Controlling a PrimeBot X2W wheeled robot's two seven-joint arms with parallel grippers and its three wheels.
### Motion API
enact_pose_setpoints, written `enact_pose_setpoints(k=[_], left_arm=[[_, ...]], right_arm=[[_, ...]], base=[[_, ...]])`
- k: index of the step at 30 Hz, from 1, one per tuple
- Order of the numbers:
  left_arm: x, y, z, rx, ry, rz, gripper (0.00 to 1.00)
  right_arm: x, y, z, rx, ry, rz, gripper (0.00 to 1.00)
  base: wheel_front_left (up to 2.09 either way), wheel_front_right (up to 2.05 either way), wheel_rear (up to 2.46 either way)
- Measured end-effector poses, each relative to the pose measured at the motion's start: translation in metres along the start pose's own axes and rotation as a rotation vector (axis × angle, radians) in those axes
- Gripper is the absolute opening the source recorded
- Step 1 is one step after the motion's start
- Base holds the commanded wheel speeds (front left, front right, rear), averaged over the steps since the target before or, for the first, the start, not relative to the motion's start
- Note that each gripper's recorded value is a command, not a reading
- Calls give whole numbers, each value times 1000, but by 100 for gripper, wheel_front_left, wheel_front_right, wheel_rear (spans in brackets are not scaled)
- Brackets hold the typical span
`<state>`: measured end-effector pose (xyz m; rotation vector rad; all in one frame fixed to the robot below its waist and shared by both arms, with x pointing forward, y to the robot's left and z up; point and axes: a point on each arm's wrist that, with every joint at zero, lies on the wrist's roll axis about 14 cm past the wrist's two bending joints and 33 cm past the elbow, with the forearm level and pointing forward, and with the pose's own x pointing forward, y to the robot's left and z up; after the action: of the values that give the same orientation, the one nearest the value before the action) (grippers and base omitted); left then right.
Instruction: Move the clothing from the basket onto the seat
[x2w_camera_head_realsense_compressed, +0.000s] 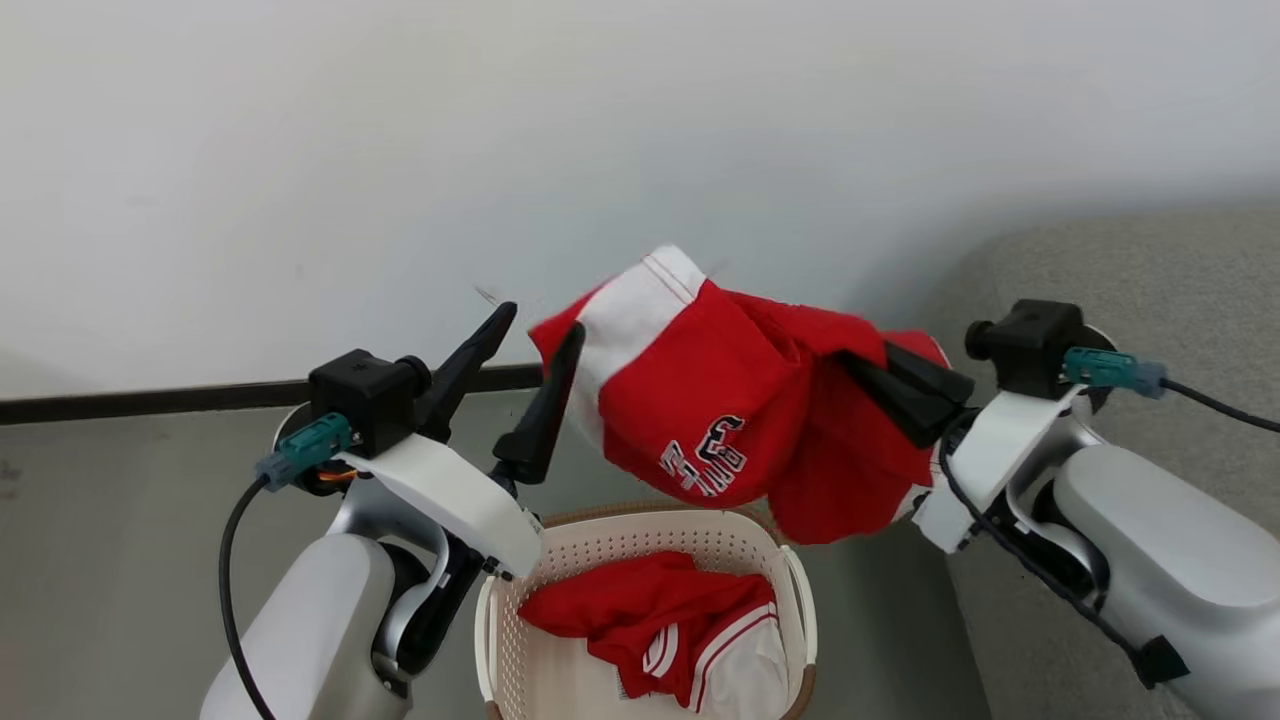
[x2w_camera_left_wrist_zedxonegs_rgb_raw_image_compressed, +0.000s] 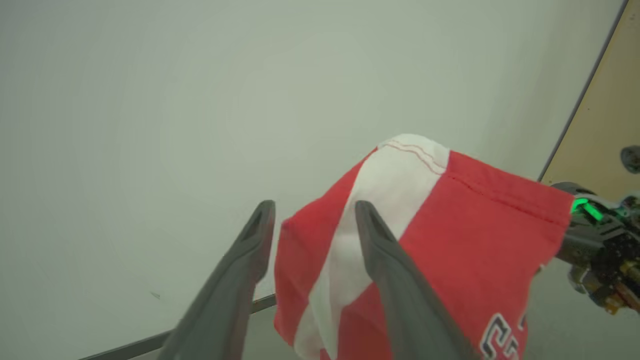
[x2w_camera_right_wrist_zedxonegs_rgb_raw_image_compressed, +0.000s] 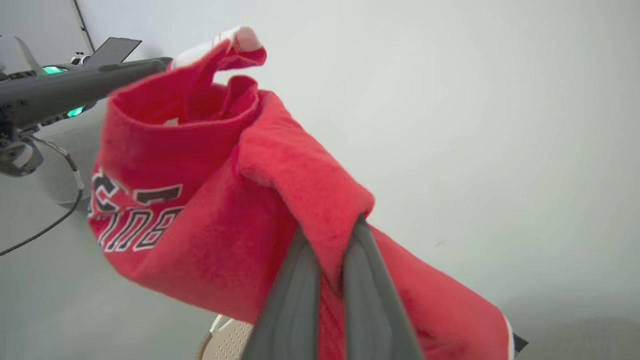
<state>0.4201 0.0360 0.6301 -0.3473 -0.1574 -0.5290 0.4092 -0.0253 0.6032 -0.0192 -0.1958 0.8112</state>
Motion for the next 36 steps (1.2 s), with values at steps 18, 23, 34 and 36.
enact_pose_setpoints(k=[18, 23, 34, 36], left_arm=[[-7, -68, -59, -9, 101, -225, 100], [-9, -83, -71, -23, 124, -266, 100], [-9, -127, -86, -54, 148, -393, 100], [-9, -134, -88, -62, 147, -414, 100]], right_arm=[[-132, -126, 8, -45, -35, -550, 0], [-171, -136, 7, -82, -20, -651, 0], [-230, -128, 4, -111, -7, -800, 0], [-238, -125, 3, -112, -5, -822, 0]], base=[[0, 0, 0], [0, 0, 0], [0, 0, 0], [0, 0, 0]])
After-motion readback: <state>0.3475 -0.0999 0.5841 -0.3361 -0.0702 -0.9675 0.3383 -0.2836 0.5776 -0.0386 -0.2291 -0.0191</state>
